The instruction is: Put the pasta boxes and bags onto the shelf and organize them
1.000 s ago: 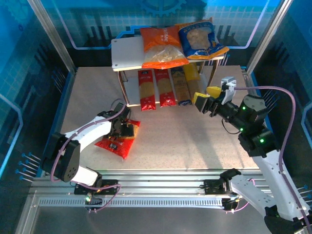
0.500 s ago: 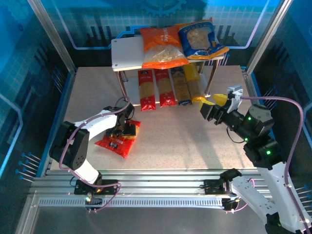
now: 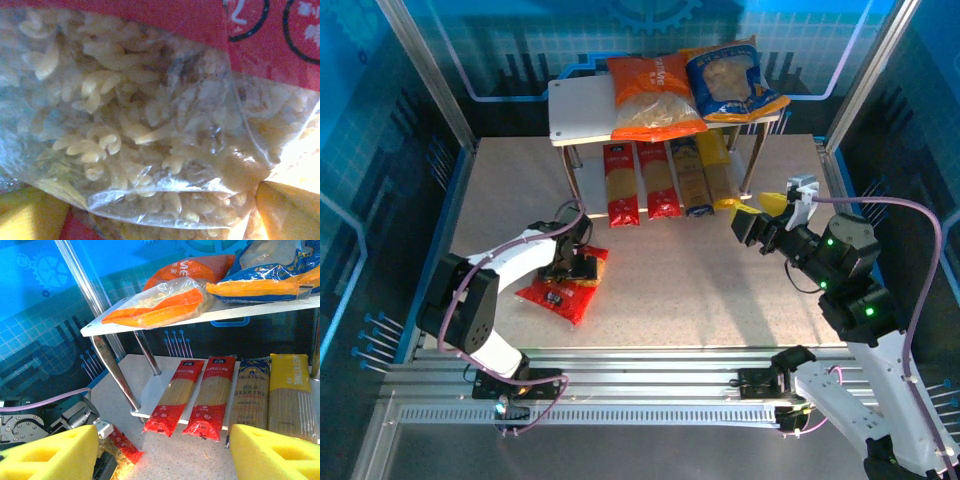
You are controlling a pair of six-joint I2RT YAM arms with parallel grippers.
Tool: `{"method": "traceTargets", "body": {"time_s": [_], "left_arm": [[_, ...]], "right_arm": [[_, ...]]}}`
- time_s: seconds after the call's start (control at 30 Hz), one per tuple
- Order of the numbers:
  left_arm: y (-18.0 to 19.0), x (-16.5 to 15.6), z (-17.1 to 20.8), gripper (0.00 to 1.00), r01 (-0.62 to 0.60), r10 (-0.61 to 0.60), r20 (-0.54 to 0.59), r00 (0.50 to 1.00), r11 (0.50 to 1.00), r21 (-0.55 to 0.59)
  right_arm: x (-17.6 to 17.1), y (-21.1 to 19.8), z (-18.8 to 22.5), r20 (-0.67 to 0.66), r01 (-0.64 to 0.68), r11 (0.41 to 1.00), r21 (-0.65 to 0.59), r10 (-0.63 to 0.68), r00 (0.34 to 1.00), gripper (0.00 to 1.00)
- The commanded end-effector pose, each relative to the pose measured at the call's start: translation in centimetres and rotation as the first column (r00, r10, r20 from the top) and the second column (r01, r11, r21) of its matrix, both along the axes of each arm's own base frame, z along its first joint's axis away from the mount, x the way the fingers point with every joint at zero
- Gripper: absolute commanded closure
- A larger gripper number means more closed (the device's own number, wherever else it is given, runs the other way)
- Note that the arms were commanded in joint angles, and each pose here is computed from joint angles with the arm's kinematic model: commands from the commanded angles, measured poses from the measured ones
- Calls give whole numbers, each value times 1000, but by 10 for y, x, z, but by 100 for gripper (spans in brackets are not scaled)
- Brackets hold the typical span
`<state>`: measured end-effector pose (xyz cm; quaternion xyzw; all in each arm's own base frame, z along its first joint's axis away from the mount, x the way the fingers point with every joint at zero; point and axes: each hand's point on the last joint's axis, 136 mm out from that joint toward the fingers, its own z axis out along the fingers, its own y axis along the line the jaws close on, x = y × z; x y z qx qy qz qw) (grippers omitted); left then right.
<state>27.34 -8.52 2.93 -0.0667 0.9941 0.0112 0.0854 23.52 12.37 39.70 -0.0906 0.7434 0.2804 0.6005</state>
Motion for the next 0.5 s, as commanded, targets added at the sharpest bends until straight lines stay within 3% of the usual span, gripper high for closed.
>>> {"method": "traceTargets", "body": {"time_s": [0.0, 0.1, 0.23, 0.3, 0.37, 0.47], "left_arm": [[-12, -25, -15, 1, 25, -33, -96, 995, 996, -82], [-8, -25, -16, 1, 7, -13, -96, 995, 998, -65], [-23, -25, -20, 2, 29, -44, -103, 994, 989, -143], [-24, -26, -22, 11, 30, -47, -115, 992, 989, -145], [-21, -26, -24, 40, 18, -35, -125, 991, 991, -134], [-18, -26, -26, 42, 12, -28, -136, 990, 993, -117]], "right_arm": [[-1, -4, -3, 2, 25, 1000, -6, -25, 1000, 30], [-1, -8, -3, 7, 41, 999, -6, -41, 999, 30], [-1, -11, -3, 10, 58, 998, -10, -58, 998, 29], [0, -12, -3, 12, 65, 998, -11, -64, 998, 29], [0, -13, -3, 13, 71, 997, -15, -71, 997, 29], [0, -14, -3, 13, 79, 997, -21, -78, 997, 28]]}}
